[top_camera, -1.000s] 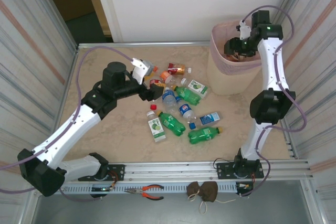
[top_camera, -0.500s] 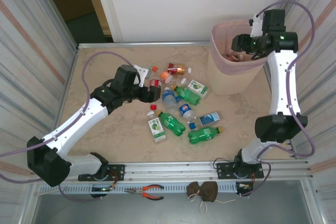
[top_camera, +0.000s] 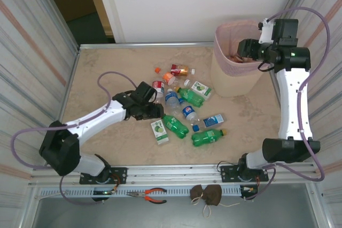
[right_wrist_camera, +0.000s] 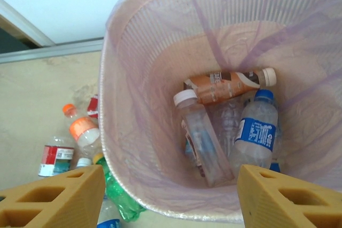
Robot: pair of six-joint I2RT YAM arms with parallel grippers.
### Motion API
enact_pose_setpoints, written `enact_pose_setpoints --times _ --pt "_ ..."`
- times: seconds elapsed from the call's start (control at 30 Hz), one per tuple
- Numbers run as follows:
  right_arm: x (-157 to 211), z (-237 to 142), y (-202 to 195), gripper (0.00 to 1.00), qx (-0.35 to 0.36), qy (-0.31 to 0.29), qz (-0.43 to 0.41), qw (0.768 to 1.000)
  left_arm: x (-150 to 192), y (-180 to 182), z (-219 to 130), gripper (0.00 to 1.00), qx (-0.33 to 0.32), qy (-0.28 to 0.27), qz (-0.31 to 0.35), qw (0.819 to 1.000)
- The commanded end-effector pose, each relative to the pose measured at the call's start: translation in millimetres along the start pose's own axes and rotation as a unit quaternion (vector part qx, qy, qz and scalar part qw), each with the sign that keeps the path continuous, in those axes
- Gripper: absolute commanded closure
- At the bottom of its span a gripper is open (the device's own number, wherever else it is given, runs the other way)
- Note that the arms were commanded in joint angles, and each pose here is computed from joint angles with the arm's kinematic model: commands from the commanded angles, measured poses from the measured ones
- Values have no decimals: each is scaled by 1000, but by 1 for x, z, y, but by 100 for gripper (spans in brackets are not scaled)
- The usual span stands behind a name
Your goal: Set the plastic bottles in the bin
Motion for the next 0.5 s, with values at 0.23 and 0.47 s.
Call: enact_pose_setpoints --times 0.23,0.47 --pt "4 -5 4 35 -18 -4 -3 1000 -9 23 27 39 -42 16 -109 993" --pt "2 -6 6 35 -21 -6 -7 1000 -18 30 45 41 -33 33 -126 991"
Point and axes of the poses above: each hand's point on the last joint's axis, 136 mm out from that joint toward the fingers, its own z axis out along the fingers, its own y axis along the line the jaws close on, x = y × z, the point moved 8 cm from there along -z, back along the fingers, and after that the axes turned 12 degrees about z, right-handed, at the moved point
